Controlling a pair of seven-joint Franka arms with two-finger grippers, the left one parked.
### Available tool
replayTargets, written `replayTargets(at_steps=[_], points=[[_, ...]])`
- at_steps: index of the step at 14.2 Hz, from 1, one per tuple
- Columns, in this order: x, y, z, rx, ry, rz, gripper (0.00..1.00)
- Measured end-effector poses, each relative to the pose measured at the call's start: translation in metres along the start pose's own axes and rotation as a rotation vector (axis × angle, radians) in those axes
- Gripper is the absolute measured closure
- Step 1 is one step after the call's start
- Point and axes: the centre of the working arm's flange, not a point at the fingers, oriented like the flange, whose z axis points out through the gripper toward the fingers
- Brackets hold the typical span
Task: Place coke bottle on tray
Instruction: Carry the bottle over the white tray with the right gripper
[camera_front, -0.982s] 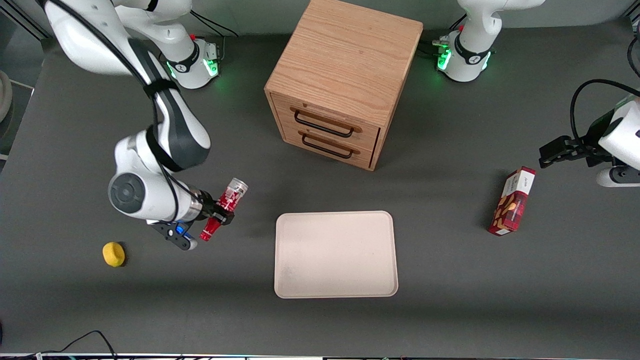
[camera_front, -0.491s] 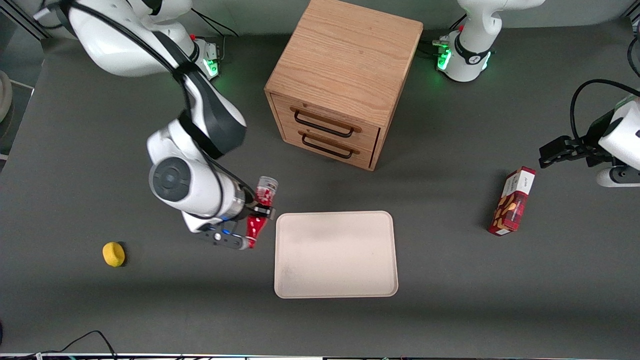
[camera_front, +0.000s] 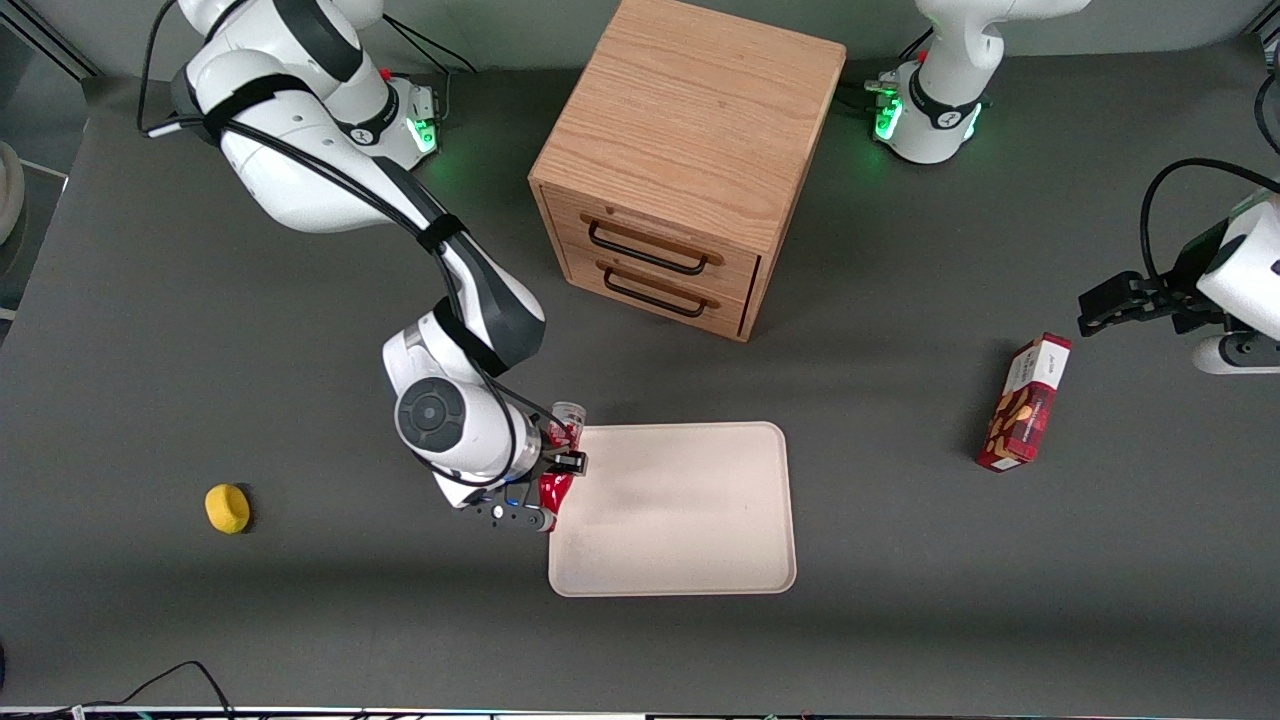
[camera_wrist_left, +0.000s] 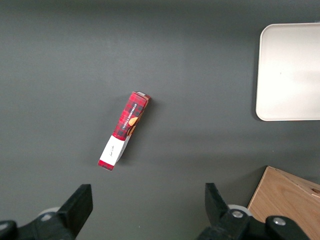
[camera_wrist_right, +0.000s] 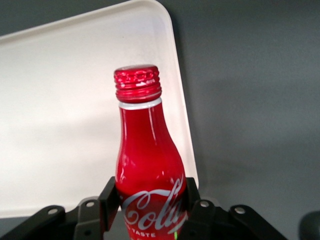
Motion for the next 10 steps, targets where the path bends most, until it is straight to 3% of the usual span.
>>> replayTargets(at_steps=[10], points=[[-0.004, -0.007, 0.058, -0.061, 0.068, -0.113, 0.44]])
